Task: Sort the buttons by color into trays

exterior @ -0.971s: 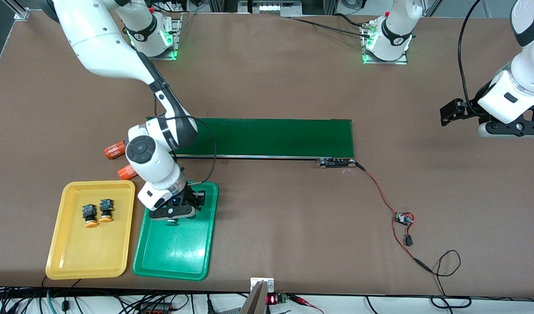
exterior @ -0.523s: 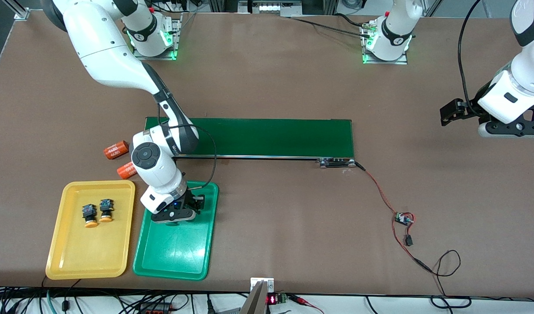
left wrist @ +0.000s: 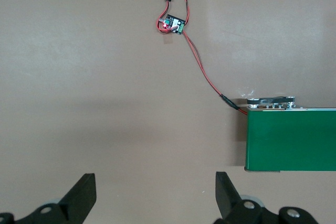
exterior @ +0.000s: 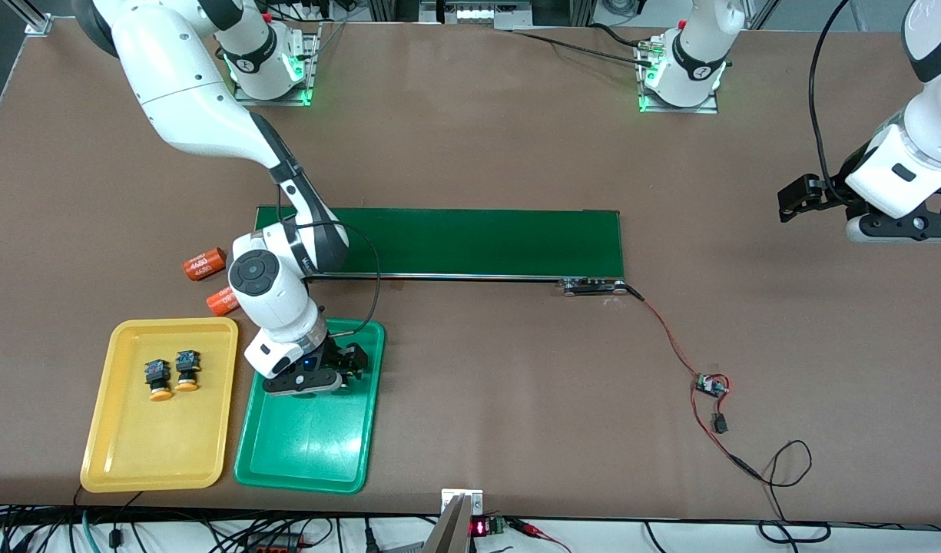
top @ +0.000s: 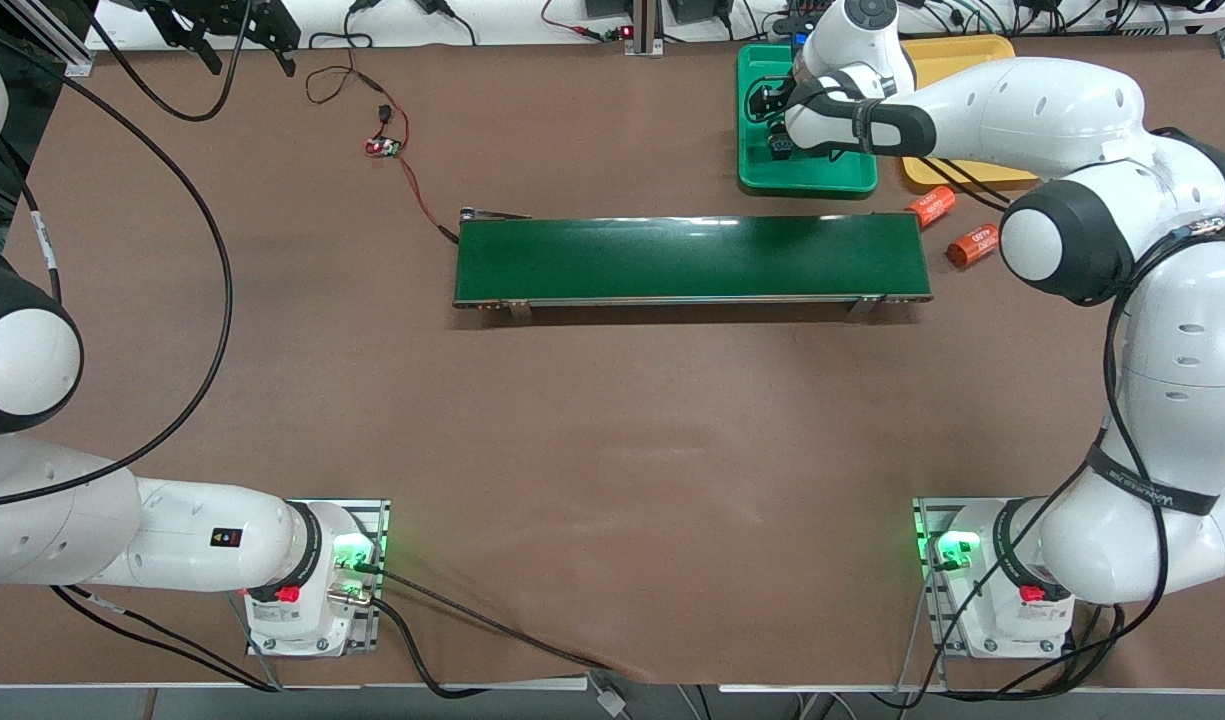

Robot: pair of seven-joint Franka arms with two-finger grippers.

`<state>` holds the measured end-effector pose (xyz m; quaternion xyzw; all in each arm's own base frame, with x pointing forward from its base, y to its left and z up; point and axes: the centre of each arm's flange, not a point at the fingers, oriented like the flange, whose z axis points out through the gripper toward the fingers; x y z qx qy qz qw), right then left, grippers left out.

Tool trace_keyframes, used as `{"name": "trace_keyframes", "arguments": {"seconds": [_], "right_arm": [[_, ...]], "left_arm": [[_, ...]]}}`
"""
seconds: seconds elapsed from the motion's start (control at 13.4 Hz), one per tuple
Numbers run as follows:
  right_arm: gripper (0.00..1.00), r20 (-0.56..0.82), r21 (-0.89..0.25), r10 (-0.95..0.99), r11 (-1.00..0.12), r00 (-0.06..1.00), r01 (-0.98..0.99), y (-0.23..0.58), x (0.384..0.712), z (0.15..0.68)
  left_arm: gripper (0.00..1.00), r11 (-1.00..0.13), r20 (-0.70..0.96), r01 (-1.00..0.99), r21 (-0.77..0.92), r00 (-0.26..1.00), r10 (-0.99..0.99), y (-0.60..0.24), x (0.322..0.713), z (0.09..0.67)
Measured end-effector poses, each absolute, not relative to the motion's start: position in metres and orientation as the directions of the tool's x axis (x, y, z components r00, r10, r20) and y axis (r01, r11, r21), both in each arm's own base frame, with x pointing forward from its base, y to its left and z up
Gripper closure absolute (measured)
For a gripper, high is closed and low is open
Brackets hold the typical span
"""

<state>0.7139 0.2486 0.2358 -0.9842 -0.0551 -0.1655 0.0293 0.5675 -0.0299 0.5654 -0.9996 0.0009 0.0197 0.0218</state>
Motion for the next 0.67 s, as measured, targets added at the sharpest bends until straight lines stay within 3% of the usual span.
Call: {"name": "trace_keyframes", "arguments": {"seconds": [0.3, 0.67], "right_arm": [[0.0, 0.215, 0.023, 0.055, -0.998, 0.975, 0.052, 0.21, 0.713, 0.315], [0.0, 0.031, 0.023, 0.014, -1.0, 0.999, 0.014, 0.133, 0.68, 0.441]], "left_arm": [[0.0, -0.999, -0.039, -0.003, -0.043, 0.999, -0.001, -0.03, 0.568, 0.566], [0.0, -0.999, -0.038, -0.002, -0.043, 0.999, -0.001, -0.03, 0.568, 0.566]]}}
